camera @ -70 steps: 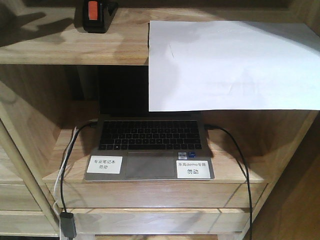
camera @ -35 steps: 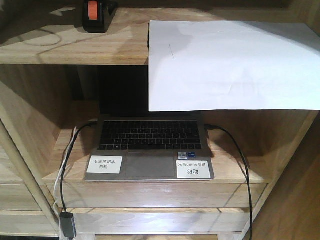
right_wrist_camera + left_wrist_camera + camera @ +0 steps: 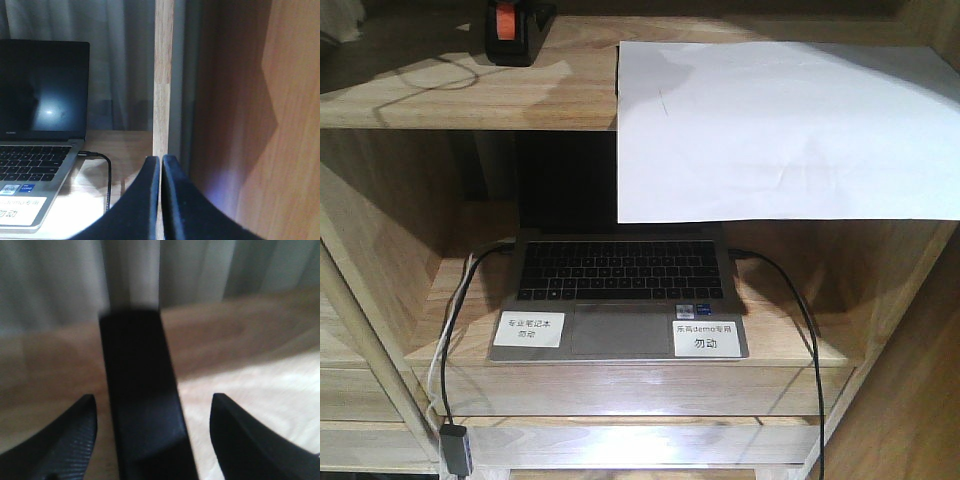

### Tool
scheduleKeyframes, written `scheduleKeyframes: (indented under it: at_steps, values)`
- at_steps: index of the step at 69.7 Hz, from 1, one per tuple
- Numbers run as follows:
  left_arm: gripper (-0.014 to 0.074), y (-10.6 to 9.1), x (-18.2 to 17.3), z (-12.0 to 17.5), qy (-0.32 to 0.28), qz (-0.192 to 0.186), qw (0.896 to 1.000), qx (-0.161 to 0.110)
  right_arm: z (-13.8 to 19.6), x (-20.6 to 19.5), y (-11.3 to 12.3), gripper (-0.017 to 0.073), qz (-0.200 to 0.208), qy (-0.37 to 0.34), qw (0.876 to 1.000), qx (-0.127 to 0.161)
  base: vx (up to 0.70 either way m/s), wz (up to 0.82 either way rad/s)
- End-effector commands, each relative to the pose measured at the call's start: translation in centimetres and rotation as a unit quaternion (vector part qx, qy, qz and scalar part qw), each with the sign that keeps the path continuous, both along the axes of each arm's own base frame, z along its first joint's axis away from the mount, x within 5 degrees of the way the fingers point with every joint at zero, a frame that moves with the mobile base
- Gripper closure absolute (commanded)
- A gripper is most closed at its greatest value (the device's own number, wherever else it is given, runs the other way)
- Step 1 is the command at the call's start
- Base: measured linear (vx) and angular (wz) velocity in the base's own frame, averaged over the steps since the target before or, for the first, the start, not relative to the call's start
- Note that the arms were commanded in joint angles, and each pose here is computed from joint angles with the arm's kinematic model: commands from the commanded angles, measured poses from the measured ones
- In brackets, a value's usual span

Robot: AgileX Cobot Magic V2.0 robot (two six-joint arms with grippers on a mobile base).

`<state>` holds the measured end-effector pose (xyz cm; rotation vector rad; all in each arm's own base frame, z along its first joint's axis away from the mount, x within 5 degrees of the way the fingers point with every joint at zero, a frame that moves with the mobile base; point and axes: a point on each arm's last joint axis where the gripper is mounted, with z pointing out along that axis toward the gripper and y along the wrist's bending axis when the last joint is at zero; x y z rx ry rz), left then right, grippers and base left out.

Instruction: Grab stapler and paper to desk for stapling

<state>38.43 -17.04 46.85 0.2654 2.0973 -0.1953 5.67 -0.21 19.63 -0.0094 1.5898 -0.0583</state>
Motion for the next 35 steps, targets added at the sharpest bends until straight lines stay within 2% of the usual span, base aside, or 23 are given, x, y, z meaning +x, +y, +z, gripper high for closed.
scheduleKeyframes:
  at_steps: [1,8,13,20,28,35]
  values:
    - [0.0123,0.57,-1.43,2.91,-0.054,-0.001,0.998,-0.027,0.66,-0.12,0.02,0.0568,0.000,-0.043,0.999,-0.008,0.00,0.00]
    - [0.0132,0.49,-1.23,2.73,-0.054,-0.001,0.998,-0.026,0.66,-0.12,0.02,0.0568,0.000,-0.043,0.999,-0.008,0.00,0.00]
    - [0.0174,0.51,-1.16,2.70,-0.057,0.001,0.998,-0.023,0.66,-0.12,0.02,0.0568,0.000,-0.043,0.999,-0.008,0.00,0.00]
    - [0.0330,0.56,-1.14,2.72,-0.058,0.002,0.998,-0.020,0.66,-0.12,0.02,0.0568,0.000,-0.043,0.999,-0.008,0.00,0.00]
    - [0.0587,0.61,-1.10,2.78,-0.063,0.004,0.998,-0.018,0.66,-0.12,0.02,0.0568,0.000,-0.043,0.999,-0.008,0.00,0.00]
    - [0.0603,0.68,-1.28,3.17,-0.073,0.003,0.997,-0.021,0.66,-0.12,0.02,0.0568,0.000,-0.043,0.999,-0.008,0.00,0.00]
